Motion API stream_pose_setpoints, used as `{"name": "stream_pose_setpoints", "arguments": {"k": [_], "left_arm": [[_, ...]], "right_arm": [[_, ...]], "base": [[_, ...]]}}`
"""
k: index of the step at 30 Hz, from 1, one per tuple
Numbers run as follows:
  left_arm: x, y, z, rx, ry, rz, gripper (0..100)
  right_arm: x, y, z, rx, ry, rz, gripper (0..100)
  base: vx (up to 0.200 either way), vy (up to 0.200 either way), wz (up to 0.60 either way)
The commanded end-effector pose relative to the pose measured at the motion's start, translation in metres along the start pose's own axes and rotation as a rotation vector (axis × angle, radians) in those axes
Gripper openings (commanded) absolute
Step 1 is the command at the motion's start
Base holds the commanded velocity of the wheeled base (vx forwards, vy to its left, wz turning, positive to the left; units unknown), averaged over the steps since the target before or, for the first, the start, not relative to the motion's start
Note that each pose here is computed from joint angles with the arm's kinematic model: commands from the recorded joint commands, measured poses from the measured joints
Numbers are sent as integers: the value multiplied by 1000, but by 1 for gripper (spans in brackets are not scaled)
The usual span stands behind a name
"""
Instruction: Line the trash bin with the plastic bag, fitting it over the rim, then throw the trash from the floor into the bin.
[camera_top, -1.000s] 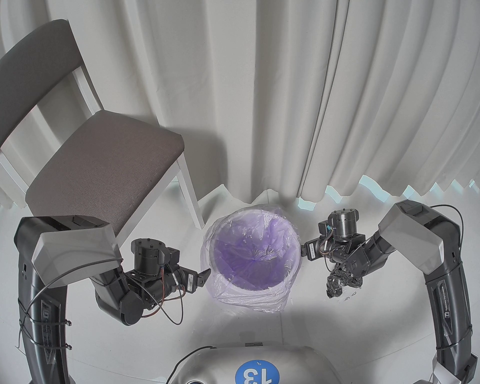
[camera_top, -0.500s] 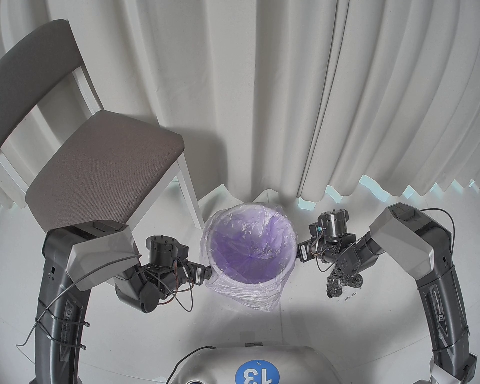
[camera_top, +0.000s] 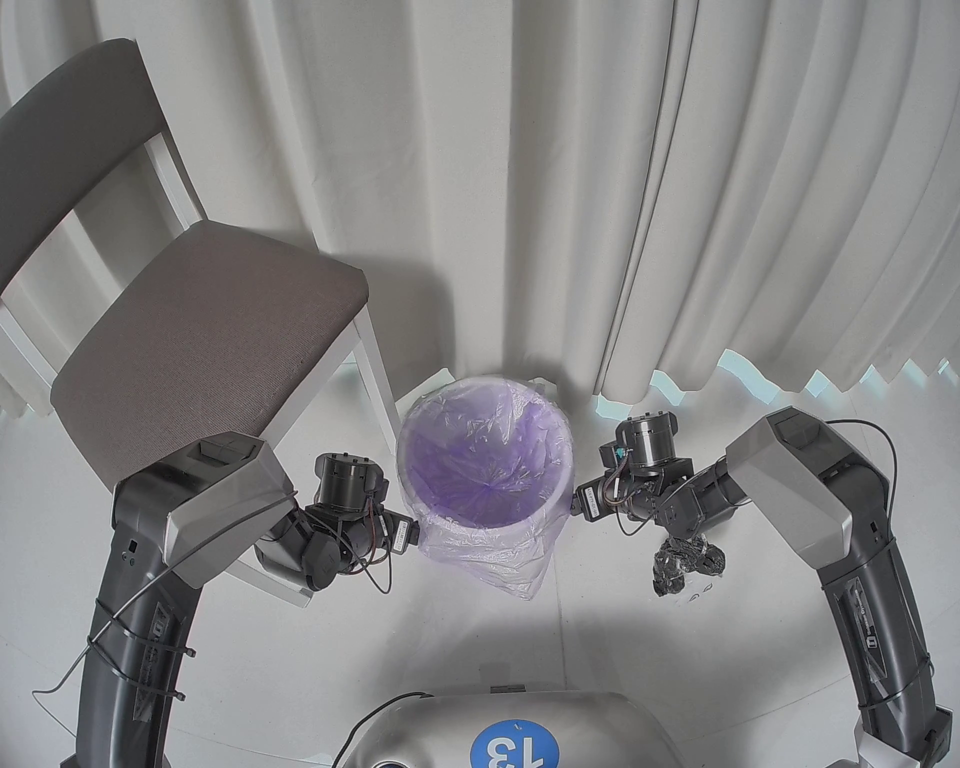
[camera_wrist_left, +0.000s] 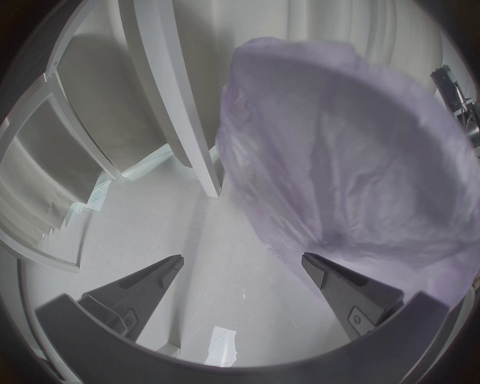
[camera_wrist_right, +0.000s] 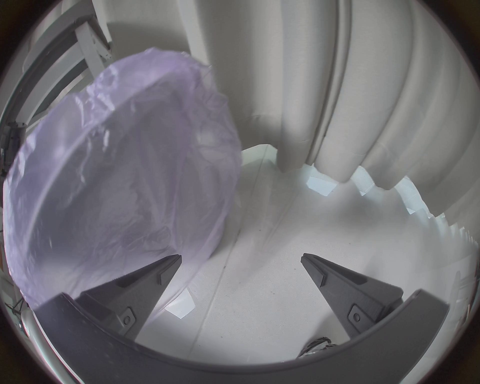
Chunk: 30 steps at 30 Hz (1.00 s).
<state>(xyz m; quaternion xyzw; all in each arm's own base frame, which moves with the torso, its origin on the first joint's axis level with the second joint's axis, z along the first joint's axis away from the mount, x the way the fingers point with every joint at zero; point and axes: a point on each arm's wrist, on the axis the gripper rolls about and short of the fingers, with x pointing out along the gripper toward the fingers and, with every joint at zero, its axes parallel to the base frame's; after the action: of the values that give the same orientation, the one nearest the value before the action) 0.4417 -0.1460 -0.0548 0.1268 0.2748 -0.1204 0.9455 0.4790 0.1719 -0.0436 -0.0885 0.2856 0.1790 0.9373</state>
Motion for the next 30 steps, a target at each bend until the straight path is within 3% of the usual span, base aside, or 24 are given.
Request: {"name": "stream_pose_setpoints", "arguments": {"k": [1,8,13,17,30], "left_arm": [[5,0,-6,1,10,8,100],[-17,2,-5,-4,25,-6,100],[-46,3,3,-7,-48,-4,100],[-71,3,12,-6,-89,-10,100],[-153,-15,49,28,-190,-72,100]], "right_arm": [[9,0,-9,-4,18,0,100],[-2,-8,-11,1,42,-12,100],[-31,-18,2,11,32,-21,100],[-57,-27,13,19,-18,-3,100],[-154,-51,41,42,-144,-66,100]], "base": [[0,0,0],[0,0,0],[0,0,0],[0,0,0],[0,0,0]]}}
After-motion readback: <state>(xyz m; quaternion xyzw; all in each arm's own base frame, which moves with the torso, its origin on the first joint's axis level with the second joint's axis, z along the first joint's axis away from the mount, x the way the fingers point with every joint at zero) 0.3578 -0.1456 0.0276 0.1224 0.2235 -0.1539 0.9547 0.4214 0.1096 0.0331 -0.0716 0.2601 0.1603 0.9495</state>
